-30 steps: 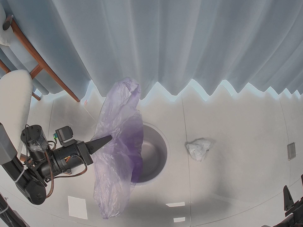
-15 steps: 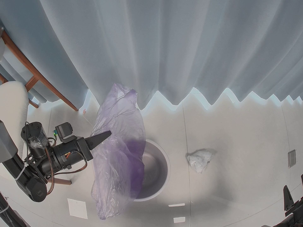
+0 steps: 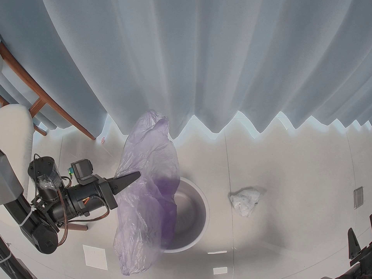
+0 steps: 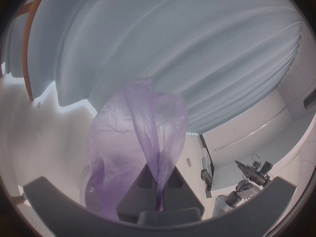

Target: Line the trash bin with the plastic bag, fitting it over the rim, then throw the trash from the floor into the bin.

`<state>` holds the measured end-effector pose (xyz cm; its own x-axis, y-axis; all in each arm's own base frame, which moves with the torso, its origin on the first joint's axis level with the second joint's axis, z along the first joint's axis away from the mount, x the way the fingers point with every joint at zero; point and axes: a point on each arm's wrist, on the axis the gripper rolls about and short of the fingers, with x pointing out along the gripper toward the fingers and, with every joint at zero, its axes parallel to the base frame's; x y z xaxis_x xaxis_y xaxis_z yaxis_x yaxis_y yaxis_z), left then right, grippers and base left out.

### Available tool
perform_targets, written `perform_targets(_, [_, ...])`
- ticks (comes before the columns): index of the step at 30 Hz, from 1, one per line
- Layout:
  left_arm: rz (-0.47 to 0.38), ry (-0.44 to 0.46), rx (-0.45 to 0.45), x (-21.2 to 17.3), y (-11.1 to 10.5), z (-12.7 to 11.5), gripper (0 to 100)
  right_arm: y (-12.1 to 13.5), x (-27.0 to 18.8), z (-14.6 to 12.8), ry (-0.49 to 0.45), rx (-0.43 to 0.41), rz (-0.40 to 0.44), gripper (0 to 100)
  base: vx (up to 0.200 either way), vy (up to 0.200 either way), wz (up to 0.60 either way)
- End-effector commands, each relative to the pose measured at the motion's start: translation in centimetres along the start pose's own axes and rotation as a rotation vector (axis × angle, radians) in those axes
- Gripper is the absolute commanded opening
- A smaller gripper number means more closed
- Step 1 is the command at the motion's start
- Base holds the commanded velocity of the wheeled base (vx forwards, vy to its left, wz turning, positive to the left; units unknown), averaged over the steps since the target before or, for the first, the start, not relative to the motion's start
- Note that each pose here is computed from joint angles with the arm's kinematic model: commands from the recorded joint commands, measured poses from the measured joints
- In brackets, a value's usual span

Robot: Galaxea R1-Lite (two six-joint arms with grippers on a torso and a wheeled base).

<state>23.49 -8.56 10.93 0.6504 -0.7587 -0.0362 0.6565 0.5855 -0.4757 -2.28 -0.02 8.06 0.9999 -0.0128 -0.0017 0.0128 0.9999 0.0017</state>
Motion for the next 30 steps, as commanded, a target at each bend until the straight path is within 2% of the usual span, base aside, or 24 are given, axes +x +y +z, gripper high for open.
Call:
perform_targets(1, [-0.007, -0.002, 0.017, 0.22, -0.05, 0.05, 0, 0.0, 0.0, -0.53, 0.0, 0.0, 0.0, 100, 0.0, 0.0, 0.0])
perform_targets(9, [-0.02, -0.015, 0.019, 0.76, -0.12, 0.43, 0, 0.0, 0.0, -0.53, 0.0, 0.0, 0.0, 100, 0.0, 0.0, 0.0])
perform_targets(14, [-0.026, 0.004, -0.026, 0.84, -0.29, -0.05, 0, 0.0, -0.02, -0.49, -0.002, 0.0, 0.0, 100, 0.0, 0.0, 0.0])
perform_targets(18, [-0.036, 0.002, -0.074, 0.82, -0.49, 0.09, 0, 0.0, 0.0, -0.53, 0.0, 0.0, 0.0, 100, -0.2, 0.0, 0.0])
perform_targets(20, [-0.034, -0.003, -0.06, 0.88, -0.54, 0.11, 0, 0.0, 0.0, -0.53, 0.0, 0.0, 0.0, 100, -0.2, 0.0, 0.0])
perform_targets(30, [-0.003, -0.028, 0.011, 0.67, -0.48, 0.37, 0, 0.0, -0.02, -0.49, -0.002, 0.0, 0.0, 100, 0.0, 0.0, 0.0])
